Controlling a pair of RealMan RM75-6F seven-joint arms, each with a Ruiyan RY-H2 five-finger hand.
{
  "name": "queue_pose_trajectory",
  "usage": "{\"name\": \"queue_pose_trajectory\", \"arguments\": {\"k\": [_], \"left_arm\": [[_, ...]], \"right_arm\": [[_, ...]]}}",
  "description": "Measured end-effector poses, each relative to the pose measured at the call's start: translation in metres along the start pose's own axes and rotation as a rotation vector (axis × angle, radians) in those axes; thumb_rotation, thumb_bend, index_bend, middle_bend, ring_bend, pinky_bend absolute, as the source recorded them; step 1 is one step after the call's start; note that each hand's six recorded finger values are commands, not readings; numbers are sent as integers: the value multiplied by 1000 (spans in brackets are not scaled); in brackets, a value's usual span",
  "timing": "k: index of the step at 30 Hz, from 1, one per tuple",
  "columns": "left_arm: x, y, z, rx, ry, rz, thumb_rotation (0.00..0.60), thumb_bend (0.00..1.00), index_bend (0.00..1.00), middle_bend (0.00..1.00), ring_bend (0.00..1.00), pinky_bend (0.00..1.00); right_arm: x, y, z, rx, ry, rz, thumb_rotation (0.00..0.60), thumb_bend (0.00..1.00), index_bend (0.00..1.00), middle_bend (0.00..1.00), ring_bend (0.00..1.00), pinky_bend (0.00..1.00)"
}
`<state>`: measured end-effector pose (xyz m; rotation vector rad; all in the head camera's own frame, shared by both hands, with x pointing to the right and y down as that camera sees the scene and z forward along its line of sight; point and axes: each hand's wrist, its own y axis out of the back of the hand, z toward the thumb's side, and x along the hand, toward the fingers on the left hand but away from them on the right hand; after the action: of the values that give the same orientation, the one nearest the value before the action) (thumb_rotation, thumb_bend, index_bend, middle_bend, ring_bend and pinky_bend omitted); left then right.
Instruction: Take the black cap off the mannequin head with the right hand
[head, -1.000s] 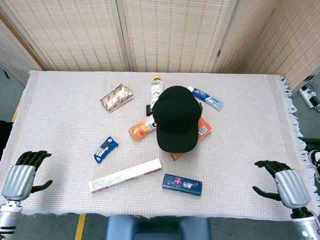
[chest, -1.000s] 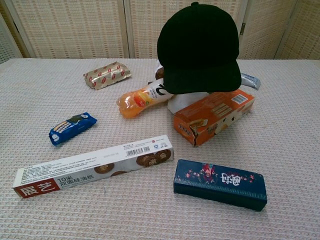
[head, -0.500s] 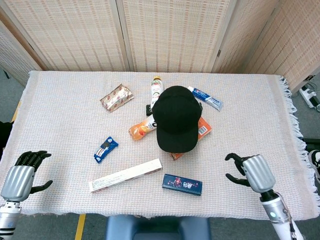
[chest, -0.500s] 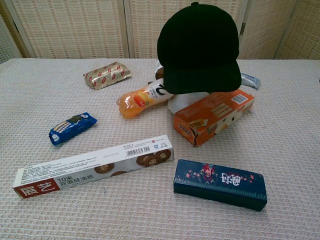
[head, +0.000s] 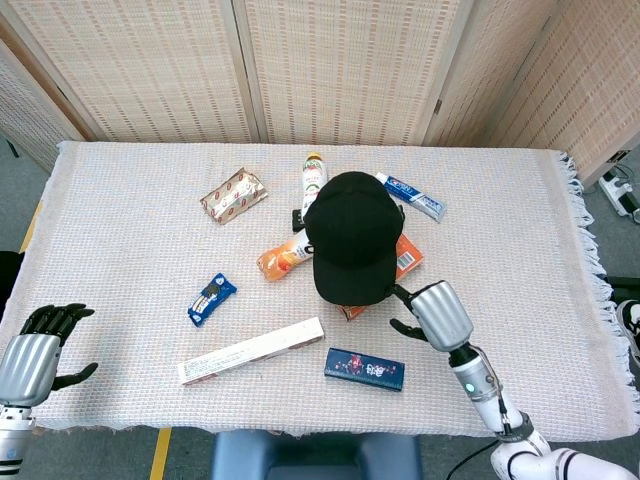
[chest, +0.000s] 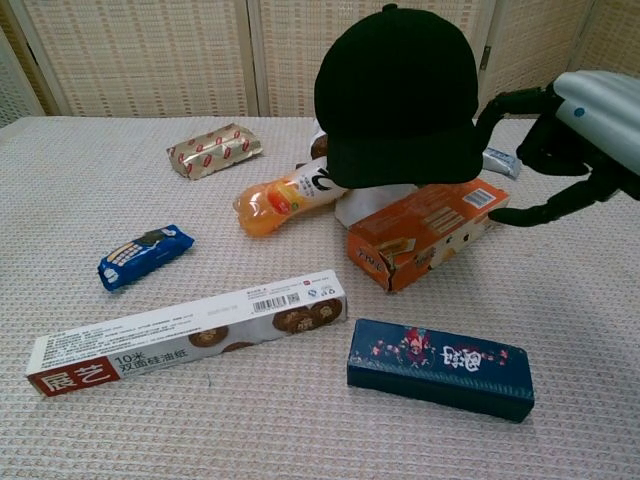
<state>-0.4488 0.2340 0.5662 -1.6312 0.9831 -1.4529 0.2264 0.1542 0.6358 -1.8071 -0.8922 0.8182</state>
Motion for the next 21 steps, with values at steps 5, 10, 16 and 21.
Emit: {"name": "queue_pose_trajectory", "arguments": {"k": [5,10,16,21], "left_arm": [[0,0,-1,-1,1,0,600,69,276,252,233,201],[0,0,-4,-2,9,0,600,70,276,252,233,201],[-2,2,-7,-6,14,4,600,69,276,252,233,200],[-2,3,-7,-8,12,5,600,70,277,251,232,200]], "right_arm": [[-20,-12,6,8,27,-32,600,114,438,990,1000,1000],[-35,-21,9,10,43,-56,600,267,439,991,1000,1000],[-45,-25,13,-2,64,-89,600,644,559,999,1000,1000],[-45,-21,12,-4,72,-117,600,871,695,1000,1000,1000]]}}
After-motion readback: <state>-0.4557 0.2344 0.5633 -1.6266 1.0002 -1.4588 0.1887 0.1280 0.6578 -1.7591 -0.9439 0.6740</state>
